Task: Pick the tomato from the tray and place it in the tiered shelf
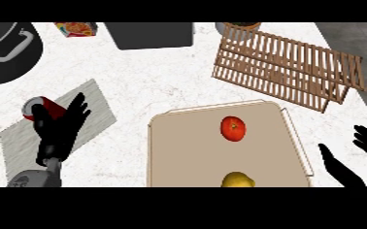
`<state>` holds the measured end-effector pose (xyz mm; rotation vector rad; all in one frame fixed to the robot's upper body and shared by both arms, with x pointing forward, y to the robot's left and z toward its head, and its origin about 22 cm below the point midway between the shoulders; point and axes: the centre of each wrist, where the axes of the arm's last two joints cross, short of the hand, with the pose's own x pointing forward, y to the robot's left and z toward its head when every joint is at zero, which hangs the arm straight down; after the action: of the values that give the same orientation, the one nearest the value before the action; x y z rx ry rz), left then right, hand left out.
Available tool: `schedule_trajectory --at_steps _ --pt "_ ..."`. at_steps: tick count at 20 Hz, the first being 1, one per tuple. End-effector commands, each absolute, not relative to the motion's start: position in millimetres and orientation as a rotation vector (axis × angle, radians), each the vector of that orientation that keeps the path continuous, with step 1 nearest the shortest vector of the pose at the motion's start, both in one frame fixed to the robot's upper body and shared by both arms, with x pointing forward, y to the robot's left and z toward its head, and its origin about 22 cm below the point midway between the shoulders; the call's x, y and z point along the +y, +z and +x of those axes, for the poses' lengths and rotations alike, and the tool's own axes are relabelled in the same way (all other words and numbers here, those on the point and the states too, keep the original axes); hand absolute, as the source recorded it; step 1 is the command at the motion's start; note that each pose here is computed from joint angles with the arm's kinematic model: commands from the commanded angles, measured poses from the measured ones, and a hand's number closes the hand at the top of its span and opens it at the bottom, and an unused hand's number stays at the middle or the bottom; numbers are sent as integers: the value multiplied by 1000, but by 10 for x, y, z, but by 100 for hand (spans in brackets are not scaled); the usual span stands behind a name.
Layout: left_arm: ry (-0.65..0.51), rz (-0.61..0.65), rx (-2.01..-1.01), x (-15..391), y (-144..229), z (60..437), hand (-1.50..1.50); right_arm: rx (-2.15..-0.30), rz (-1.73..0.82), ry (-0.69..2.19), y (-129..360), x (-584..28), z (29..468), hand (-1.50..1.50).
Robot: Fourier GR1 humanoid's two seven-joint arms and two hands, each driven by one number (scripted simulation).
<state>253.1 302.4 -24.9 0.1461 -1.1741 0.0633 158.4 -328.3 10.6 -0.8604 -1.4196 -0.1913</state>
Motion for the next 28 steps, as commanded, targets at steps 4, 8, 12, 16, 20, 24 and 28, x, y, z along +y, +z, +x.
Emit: schedule_trajectory --at_steps 4,8,12,16,20,24,28 --pt "53 102 -1118 2936 -282 2424 0 -1368 -791 -50 558 -2765 1009 -150" --pt "32 118 -1123 2910 -208 2485 0 -1330 -728 20 874 -2513 861 -150" --pt "31 88 -1124 2956 -162 2600 0 -1211 -789 93 1080 -2458 877 -150" --pt "12 72 -1130 2765 -234 2553 0 -1095 -831 53 1245 -2436 1083 -150" --pt "-4 64 -1114 2834 -139 2550 0 -1025 -885 19 1270 -2355 1332 -150" --pt "-7 86 -1125 2886 -92 2659 0 -928 -950 43 1210 -2258 1612 -150" --pt "-13 69 -1113 2760 -241 2529 0 -849 -926 74 1140 -2050 1897 -150"
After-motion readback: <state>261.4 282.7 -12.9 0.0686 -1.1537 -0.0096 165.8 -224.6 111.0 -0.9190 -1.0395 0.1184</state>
